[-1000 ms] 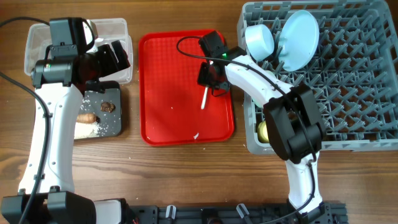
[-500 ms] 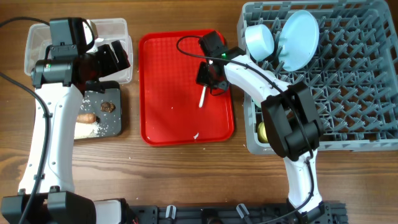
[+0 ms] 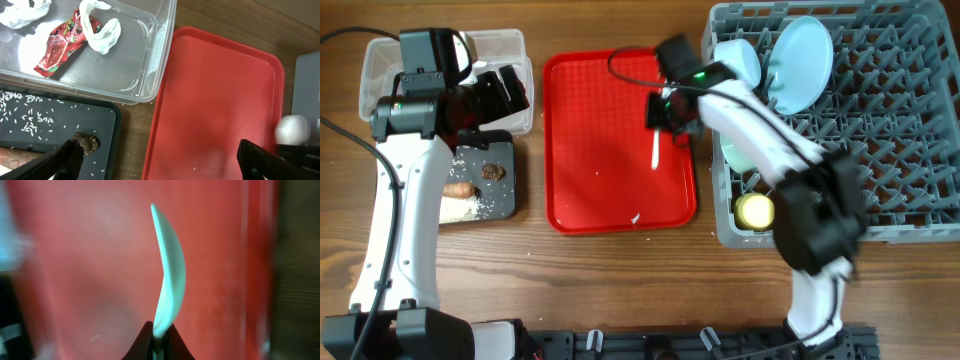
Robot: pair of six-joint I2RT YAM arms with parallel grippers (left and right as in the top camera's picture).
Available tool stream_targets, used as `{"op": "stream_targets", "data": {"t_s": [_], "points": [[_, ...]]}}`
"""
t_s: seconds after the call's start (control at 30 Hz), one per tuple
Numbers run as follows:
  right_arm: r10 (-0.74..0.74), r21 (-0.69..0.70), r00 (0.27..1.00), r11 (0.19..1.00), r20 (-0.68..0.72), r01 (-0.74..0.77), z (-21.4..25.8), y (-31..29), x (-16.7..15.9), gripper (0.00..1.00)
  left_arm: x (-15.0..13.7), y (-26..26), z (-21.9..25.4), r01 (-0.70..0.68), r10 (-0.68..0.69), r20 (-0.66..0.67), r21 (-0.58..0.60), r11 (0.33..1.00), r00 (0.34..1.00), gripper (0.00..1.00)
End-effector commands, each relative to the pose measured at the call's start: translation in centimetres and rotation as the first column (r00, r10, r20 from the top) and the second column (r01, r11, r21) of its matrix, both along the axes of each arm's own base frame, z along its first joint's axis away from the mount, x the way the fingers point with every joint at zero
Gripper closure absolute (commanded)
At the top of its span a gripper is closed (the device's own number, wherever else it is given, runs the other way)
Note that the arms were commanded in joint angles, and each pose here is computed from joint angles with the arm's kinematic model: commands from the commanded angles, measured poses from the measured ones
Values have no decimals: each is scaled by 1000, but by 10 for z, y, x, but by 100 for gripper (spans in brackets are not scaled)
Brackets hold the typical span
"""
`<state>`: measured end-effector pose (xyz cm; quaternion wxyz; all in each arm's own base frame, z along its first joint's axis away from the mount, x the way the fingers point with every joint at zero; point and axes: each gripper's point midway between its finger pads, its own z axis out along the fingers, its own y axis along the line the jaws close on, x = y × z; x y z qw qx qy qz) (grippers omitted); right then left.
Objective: Sort waste into correct bins and load items into the dishwasher rack
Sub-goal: 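Carry the spoon with the right gripper into the dish rack and release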
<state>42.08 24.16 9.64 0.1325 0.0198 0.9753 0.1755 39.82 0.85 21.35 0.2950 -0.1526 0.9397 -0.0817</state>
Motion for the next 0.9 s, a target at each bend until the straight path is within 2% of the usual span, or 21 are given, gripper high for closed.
{"op": "stream_targets", "data": {"t_s": [0.0,0.13,0.2,0.3,0.43,0.5,0.77,0.87], "points": [[-36,56,952,998,304,20,143,-37,-3,96,2,3,4,2,-2,13,13,1000,1000,0],[-218,44,883,975,416,219,205,-103,-21,96,2,3,4,2,-2,13,13,1000,1000,0],[-362,27,816,919,451,393,227,-149,-37,96,2,3,4,1,-2,13,13,1000,1000,0],[-592,-15,657,737,468,676,237,-221,-70,96,2,3,4,2,-2,13,12,1000,1000,0],[-773,-91,474,485,422,870,211,-272,-107,96,2,3,4,2,-2,13,13,1000,1000,0],[-796,-117,459,452,394,884,191,-275,-108,96,2,3,4,1,-2,13,13,1000,1000,0],[-820,-176,481,447,310,877,88,-268,-89,96,2,3,4,1,-2,13,13,1000,1000,0],[-853,-175,439,405,282,898,61,-273,-90,96,2,3,4,2,-2,13,12,1000,1000,0]]}}
